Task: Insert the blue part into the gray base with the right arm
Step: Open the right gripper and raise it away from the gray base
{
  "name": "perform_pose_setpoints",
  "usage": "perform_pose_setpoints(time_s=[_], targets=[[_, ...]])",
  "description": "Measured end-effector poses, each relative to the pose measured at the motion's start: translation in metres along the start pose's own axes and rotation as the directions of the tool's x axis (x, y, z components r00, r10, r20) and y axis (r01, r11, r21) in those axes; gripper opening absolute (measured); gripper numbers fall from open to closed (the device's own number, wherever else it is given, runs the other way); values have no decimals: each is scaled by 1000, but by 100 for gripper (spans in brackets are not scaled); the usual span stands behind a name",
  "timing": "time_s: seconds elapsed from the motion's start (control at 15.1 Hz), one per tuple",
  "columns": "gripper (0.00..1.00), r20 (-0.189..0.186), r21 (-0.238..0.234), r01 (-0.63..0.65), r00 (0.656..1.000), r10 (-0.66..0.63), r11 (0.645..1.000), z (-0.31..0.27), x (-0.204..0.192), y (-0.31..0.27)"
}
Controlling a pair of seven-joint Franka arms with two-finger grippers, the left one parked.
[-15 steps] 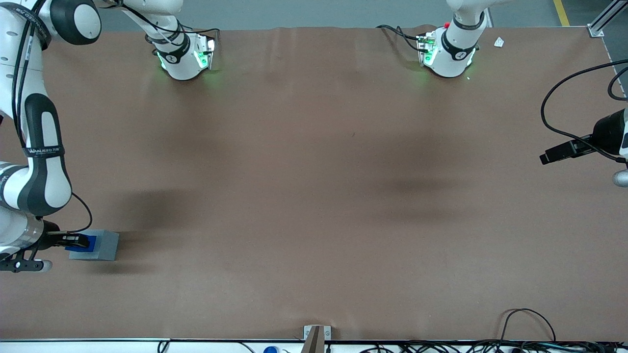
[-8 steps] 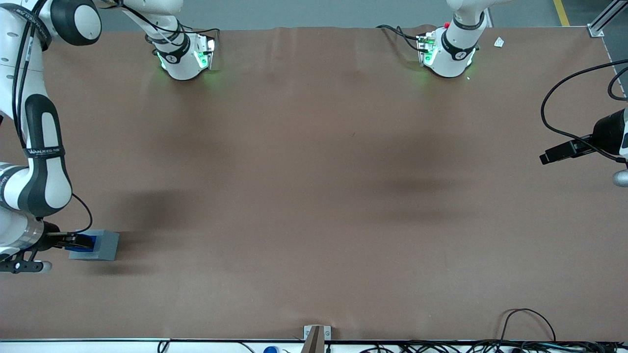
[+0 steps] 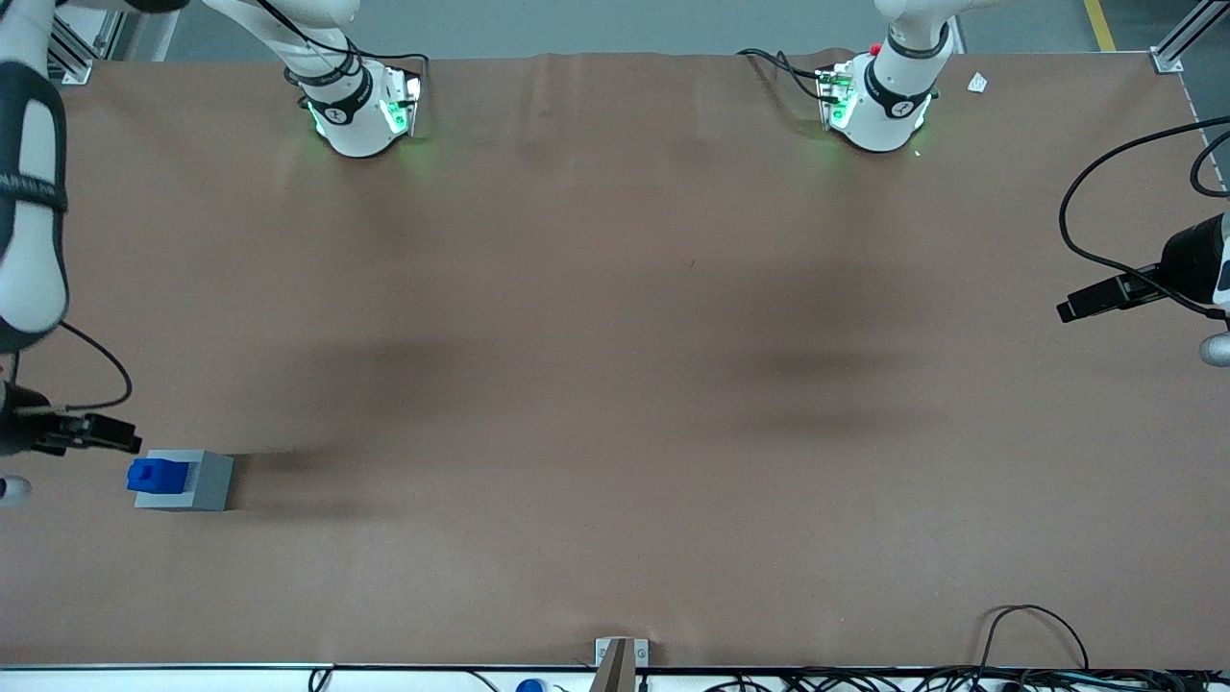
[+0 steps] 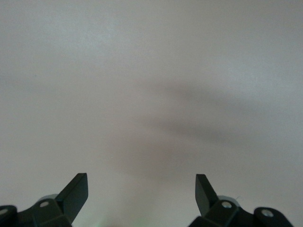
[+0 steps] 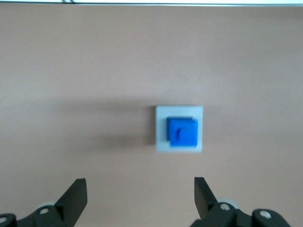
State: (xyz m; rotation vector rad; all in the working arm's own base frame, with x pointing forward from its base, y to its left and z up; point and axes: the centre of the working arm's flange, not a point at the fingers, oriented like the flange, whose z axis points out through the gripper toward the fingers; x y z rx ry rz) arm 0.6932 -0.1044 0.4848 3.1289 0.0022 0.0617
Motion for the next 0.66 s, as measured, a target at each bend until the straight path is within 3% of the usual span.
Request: perform_pose_setpoints(time_s=[0.13,0.33,0.53,0.66], targets=[[100,14,0,0,1000,0,1000,-53,-28,-33],[100,-12,-7,23,1000,-23,1000,-118,-91,-72],[100,-31,-13,10,999,-10,1000,-150,-143,-84],[100,-34,-12,-12,999,12,1000,-160,-157,-90]])
